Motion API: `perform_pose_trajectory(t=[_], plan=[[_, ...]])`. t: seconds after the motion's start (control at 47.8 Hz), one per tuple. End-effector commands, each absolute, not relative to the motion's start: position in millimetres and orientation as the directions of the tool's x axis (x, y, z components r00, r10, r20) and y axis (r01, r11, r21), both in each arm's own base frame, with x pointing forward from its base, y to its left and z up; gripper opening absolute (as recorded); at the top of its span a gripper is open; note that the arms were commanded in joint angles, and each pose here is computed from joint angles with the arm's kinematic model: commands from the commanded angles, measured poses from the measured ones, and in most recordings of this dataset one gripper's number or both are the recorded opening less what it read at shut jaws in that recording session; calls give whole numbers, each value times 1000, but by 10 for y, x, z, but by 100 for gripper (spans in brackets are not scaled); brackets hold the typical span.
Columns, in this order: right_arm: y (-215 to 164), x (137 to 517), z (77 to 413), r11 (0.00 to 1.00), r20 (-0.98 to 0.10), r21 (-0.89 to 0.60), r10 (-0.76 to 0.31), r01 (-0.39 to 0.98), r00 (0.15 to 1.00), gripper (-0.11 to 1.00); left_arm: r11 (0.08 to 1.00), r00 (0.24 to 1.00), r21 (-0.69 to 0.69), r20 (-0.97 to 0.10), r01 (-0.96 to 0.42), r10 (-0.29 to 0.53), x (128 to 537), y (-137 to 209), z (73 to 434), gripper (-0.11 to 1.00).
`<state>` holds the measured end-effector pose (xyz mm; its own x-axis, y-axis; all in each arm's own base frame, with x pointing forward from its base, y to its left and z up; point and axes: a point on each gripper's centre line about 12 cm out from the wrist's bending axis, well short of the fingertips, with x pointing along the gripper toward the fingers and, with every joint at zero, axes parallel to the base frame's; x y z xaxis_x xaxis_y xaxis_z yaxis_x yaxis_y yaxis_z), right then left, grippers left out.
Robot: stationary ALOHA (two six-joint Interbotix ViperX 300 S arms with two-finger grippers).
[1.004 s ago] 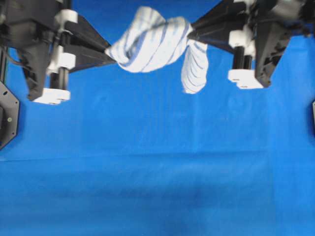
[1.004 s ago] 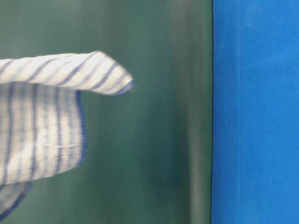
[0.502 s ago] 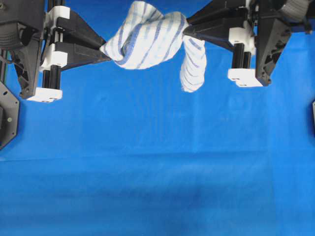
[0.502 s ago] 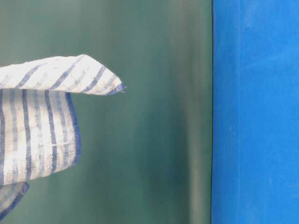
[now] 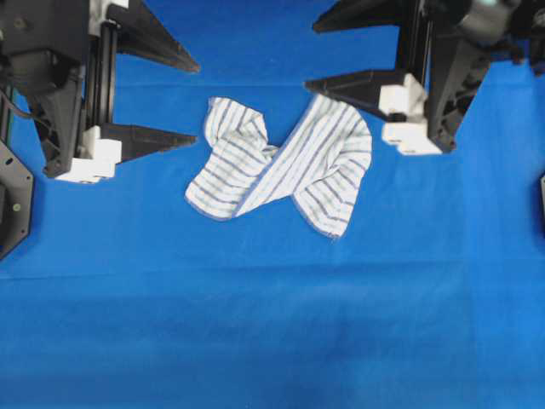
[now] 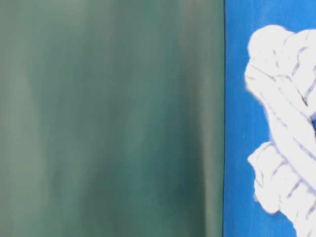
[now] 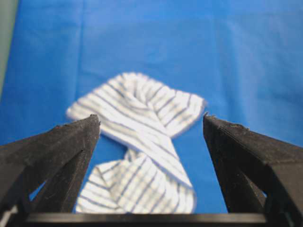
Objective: Lift the towel with both arms.
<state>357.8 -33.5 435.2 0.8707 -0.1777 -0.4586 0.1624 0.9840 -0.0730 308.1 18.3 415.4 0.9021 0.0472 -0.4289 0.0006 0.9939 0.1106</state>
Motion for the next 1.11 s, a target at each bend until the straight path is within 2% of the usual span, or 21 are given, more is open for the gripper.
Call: perform_pose_trajectory(t=[0.0,0.502,0.858,1.088], plan=[[-309,3554,4279,985,-467,-69,-169,155,868,66,994,905,109,-423,12,36,3100,145,4103,91],[-171,3627,2638,987,-651,31,-98,155,753,66,994,843,100,-538,49,12,3380,62,2663,91],[-137,3754,1844,984,-750,52,-74,170,658,66,994,760,89,-650,62,10,3468,52,1739,91],[-50,3855,1411,980,-785,84,-46,180,617,66,997,732,58,-682,57,-2,3496,-14,1302,91]])
